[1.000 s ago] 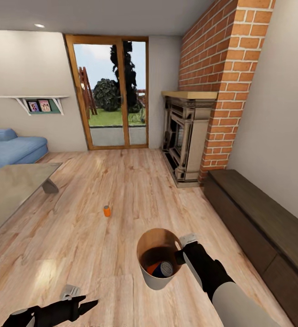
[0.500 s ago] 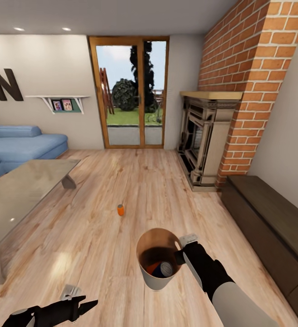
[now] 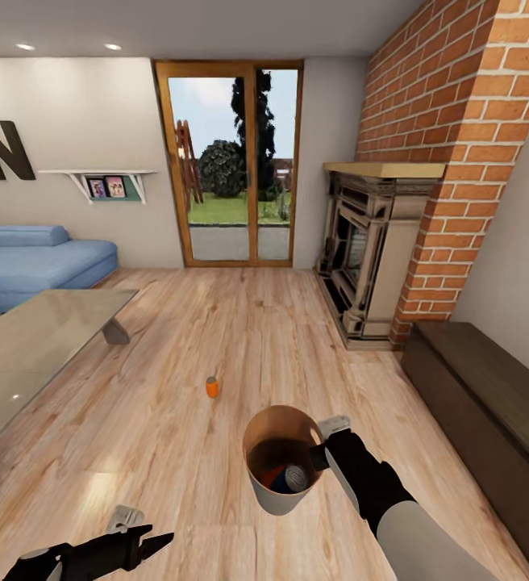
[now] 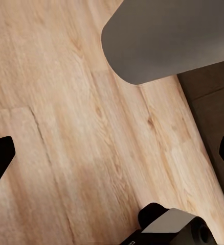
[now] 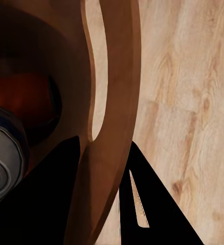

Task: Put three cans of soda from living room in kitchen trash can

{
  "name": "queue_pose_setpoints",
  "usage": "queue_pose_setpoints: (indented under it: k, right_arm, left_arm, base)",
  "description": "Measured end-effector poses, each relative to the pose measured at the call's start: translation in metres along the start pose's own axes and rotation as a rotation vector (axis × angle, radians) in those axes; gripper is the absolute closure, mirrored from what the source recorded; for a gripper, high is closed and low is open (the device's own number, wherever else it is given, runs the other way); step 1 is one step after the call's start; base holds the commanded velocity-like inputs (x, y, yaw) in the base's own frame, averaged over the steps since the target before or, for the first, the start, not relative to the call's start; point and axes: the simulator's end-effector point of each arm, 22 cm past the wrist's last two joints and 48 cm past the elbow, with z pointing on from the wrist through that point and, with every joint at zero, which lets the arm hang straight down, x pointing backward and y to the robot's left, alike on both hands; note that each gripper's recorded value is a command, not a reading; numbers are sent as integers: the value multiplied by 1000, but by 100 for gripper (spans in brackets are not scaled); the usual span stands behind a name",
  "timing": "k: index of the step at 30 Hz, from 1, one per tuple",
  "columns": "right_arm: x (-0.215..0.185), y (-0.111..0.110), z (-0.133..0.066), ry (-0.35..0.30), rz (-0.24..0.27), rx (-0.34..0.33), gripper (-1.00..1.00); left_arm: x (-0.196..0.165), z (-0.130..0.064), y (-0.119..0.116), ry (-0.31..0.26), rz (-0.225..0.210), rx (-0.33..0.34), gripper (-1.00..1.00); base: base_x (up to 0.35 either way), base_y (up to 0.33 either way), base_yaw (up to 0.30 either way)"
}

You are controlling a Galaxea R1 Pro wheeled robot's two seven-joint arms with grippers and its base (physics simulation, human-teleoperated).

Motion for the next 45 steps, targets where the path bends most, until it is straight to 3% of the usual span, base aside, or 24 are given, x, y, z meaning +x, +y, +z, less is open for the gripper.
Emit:
queue_pose_setpoints:
  k: [45]
  right_arm:
    - [0, 0, 0, 0, 1, -1, 100]
  left_arm:
    - [-1, 0, 0, -4, -2, 0, -100]
  base:
    - [347, 0, 0]
